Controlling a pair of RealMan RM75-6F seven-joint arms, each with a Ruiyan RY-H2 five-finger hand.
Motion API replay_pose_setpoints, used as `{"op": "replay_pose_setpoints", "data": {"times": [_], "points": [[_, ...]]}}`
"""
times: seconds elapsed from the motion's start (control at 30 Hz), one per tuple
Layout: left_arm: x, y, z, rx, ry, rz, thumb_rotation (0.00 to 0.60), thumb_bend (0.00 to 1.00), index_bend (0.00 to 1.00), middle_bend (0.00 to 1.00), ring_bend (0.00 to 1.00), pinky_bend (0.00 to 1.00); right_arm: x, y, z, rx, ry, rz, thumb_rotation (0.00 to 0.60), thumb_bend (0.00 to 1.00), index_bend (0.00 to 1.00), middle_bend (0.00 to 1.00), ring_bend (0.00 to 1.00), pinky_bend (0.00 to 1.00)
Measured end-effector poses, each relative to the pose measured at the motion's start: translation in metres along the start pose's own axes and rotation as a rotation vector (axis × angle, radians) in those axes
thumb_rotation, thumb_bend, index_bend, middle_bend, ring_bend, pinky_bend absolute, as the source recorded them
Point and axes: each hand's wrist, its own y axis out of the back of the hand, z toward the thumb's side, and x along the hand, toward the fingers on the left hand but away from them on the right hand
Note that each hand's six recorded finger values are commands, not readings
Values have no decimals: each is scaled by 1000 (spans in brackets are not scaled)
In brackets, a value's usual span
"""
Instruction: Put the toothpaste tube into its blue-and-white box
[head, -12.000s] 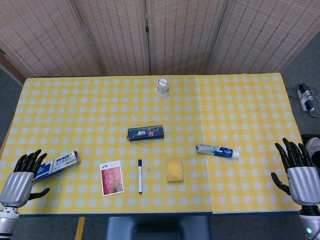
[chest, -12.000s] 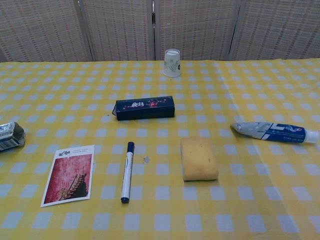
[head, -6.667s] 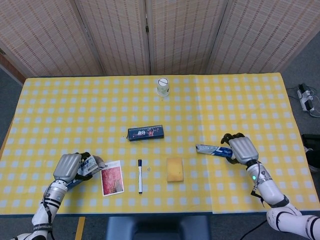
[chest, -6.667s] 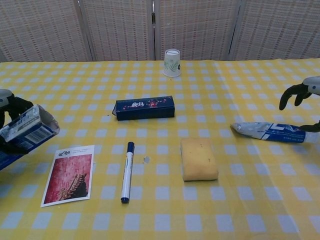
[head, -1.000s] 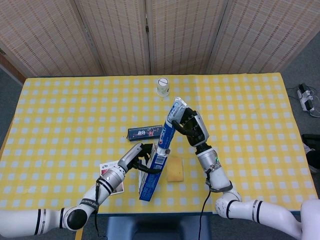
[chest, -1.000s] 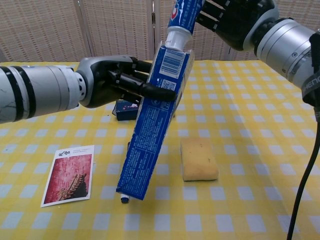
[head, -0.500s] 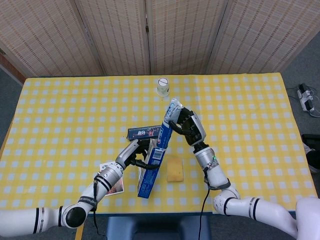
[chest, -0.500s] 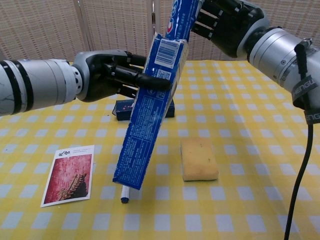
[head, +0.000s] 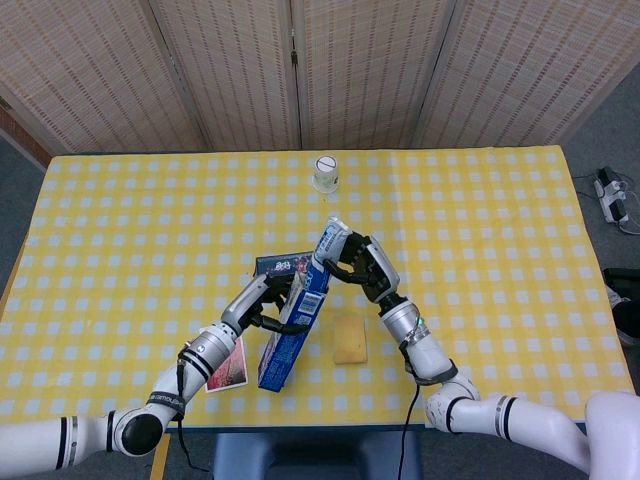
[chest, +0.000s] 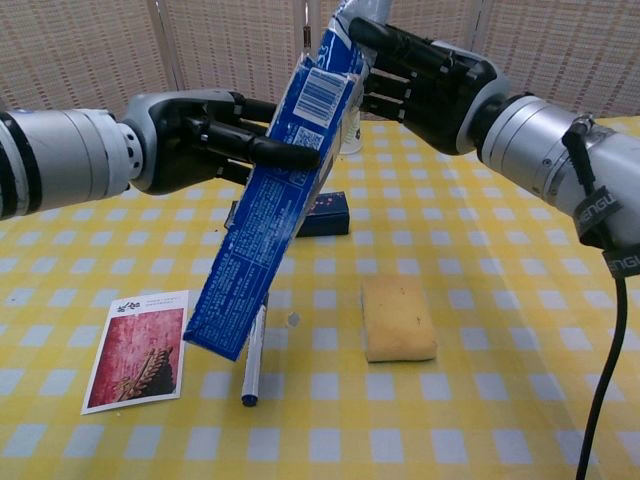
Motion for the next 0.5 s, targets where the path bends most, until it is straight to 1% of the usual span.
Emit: {"op": "replay_pose_setpoints", "data": {"times": [0.13, 0.23, 0.33, 0.43, 0.5], "points": [[-1, 0, 1, 2, -6, 1, 600, 154, 528, 578, 500, 628, 1, -2, 0, 15, -6, 11, 600, 338, 794, 606, 655, 552], [-3, -2, 2, 3, -9, -9, 600, 154, 525, 578, 499, 626, 3, -3, 2, 42, -12, 21, 600, 337, 782, 569, 625, 508], [-4, -5, 5, 5, -22, -23, 600, 154, 523, 578, 495, 620, 4, -3, 5, 69, -16, 25, 600, 336, 720, 511, 590, 459], [-6, -9, 10, -11, -45, -36, 600, 155, 522, 578, 496, 619, 5, -8, 10, 96, -18, 43, 600, 338, 623, 440, 538, 414], [-8, -11, 15, -15, -69, -44, 600, 155, 523, 578, 496, 620, 7, -13, 14, 128, -25, 63, 600, 338, 546, 389, 471, 352]]}}
